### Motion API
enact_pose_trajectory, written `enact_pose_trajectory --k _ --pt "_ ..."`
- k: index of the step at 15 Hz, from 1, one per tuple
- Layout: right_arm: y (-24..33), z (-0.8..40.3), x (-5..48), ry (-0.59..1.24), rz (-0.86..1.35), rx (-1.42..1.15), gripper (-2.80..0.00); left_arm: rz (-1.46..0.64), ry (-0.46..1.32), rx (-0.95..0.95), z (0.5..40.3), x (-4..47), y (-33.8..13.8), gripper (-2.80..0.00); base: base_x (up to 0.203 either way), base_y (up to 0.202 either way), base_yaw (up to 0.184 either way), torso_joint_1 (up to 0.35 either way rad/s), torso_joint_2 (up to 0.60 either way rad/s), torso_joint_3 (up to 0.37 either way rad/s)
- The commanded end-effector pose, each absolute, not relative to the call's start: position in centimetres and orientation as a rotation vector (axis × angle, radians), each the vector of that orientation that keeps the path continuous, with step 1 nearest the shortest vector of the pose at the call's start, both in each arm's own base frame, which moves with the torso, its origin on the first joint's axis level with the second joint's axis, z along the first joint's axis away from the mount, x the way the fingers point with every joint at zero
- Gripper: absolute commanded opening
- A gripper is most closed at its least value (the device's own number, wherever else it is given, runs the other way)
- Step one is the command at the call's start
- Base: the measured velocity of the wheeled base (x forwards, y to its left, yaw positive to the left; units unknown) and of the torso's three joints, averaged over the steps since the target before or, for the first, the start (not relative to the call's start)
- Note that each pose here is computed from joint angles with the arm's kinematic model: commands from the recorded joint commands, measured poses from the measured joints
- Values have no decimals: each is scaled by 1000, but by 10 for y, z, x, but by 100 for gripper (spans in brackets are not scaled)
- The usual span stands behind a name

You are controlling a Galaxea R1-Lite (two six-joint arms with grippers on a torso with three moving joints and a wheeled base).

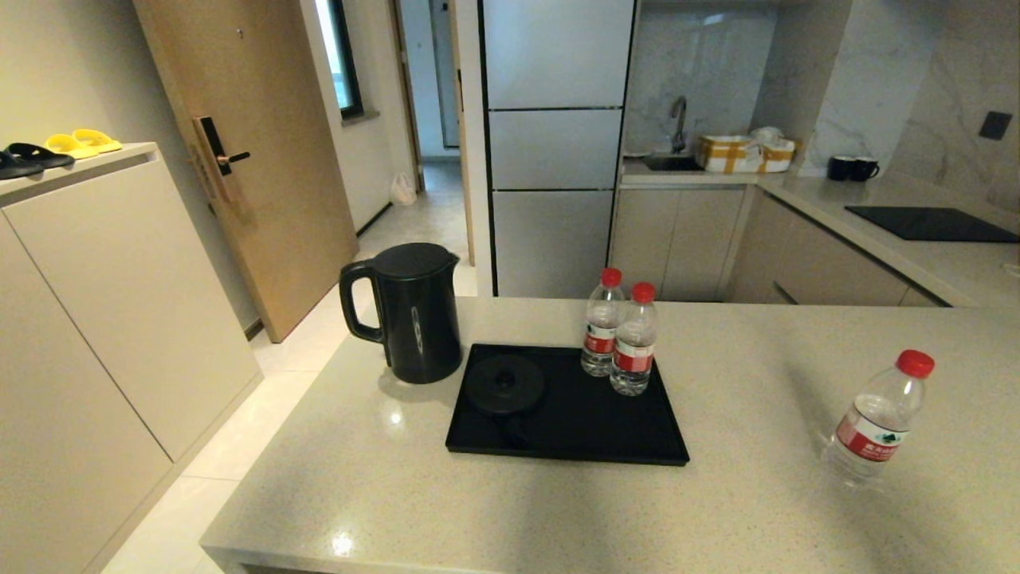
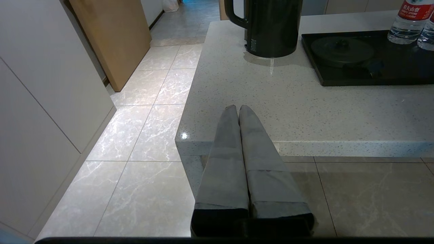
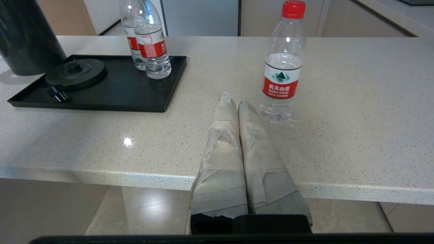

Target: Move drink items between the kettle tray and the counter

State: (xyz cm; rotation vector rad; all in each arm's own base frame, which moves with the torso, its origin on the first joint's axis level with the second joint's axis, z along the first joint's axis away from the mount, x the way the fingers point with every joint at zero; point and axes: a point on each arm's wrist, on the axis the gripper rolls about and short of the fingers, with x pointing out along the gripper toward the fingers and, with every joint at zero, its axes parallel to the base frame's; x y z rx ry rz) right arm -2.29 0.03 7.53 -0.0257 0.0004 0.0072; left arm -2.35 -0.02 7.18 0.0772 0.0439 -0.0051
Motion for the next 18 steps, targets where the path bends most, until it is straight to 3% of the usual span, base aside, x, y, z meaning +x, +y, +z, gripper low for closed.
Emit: enact_pose_trajectory --k 1,18 --pt "0 75 -23 1 8 -27 -280 -5 46 78 72 -23 0 -280 0 0 0 0 0 0" --pt "0 75 -23 3 3 -8 -280 -5 46 78 72 -23 0 -280 0 0 0 0 0 0"
